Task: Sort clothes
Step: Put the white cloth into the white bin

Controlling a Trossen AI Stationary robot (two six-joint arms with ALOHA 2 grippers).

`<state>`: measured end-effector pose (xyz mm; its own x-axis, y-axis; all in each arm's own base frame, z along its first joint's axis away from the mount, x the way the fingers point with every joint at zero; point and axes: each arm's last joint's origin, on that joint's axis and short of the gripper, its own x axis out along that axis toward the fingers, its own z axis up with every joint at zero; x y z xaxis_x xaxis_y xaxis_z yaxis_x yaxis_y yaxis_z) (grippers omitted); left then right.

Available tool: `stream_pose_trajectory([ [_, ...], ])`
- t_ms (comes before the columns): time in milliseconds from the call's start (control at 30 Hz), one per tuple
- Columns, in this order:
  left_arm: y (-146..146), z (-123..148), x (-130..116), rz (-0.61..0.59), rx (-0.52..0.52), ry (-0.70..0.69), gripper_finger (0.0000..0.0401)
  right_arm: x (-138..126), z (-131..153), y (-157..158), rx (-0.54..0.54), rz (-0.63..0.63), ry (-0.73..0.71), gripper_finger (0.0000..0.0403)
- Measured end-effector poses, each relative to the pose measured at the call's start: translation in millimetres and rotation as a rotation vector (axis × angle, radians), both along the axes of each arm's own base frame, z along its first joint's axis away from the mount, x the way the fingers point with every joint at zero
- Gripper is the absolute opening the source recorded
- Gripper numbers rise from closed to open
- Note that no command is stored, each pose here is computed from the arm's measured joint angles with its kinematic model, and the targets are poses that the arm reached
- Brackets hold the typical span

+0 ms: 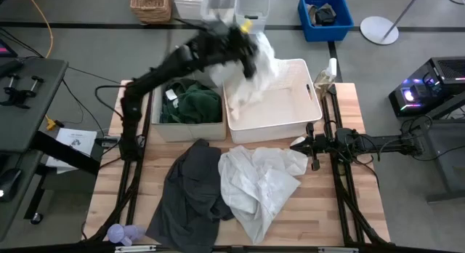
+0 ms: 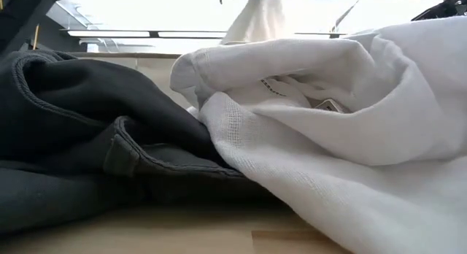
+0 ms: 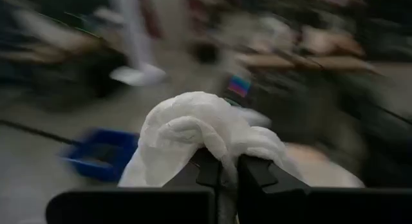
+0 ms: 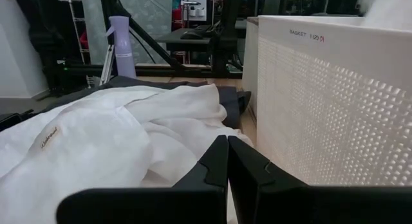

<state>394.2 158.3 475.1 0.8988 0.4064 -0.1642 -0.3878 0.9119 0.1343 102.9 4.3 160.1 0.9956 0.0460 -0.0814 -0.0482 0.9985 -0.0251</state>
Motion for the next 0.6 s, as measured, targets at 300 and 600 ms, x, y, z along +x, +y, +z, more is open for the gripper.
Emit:
stream_pose_trajectory([
  [300, -72.2, -11.2, 57.9, -0.442, -0.026, -0.211, 0.0009, 0.0, 0.0, 0.0, 0.0, 0.0, 0.0, 0.0],
  [600, -48.1, -6.4, 55.9, -0.416, -0.166, -0.333, 0.0008, 0.0, 0.1, 0.0, 0.0, 0.0, 0.0, 0.0],
])
